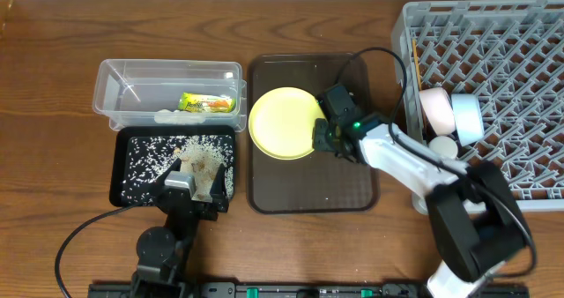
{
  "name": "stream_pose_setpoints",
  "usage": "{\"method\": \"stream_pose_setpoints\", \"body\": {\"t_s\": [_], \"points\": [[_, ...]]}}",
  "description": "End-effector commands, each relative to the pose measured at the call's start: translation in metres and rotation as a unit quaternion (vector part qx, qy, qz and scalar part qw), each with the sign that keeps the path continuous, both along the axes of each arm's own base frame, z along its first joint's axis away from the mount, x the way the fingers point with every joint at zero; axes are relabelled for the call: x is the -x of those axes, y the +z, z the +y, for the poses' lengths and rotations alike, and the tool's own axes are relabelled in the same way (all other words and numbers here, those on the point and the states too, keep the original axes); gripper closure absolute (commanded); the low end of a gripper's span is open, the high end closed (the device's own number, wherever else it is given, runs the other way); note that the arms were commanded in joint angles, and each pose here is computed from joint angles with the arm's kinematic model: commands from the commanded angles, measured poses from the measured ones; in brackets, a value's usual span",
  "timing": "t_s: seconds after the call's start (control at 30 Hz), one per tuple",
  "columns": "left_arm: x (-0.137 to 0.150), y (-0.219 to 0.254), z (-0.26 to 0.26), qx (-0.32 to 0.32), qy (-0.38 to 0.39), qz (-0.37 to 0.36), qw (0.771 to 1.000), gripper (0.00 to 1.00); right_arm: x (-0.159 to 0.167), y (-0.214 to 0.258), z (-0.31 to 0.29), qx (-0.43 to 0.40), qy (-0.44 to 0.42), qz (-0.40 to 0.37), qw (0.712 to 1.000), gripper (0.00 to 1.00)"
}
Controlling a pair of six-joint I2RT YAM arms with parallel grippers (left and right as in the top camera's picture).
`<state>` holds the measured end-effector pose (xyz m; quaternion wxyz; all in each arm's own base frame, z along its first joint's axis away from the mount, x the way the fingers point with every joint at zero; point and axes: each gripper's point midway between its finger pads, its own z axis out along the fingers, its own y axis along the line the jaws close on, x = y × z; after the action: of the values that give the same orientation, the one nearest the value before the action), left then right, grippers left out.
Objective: Sort waste into correct bins and load items into the dishwasher rack
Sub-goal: 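Reach the right gripper to the yellow plate edge and grasp it, then lift the yellow plate and stand it upright in the rack's right side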
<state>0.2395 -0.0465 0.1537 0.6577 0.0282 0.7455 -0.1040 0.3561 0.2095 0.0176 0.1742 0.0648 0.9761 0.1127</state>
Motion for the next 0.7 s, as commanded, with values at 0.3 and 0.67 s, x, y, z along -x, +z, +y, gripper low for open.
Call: {"method": "stream_pose_setpoints", "body": {"t_s": [0.3,0.67], "points": [[0.0,-0.015,0.001,-0.008,0.0,0.016,1.0,0.11,0.002,-0.015,-0.017,0.007,-0.05,0.032,0.998,0.99],[0.0,-0.016,0.001,-0.008,0.0,0.017,1.0,0.1,-0.018,0.207,-0.156,0.176,-0.104,-0.263,0.943,0.99]]}}
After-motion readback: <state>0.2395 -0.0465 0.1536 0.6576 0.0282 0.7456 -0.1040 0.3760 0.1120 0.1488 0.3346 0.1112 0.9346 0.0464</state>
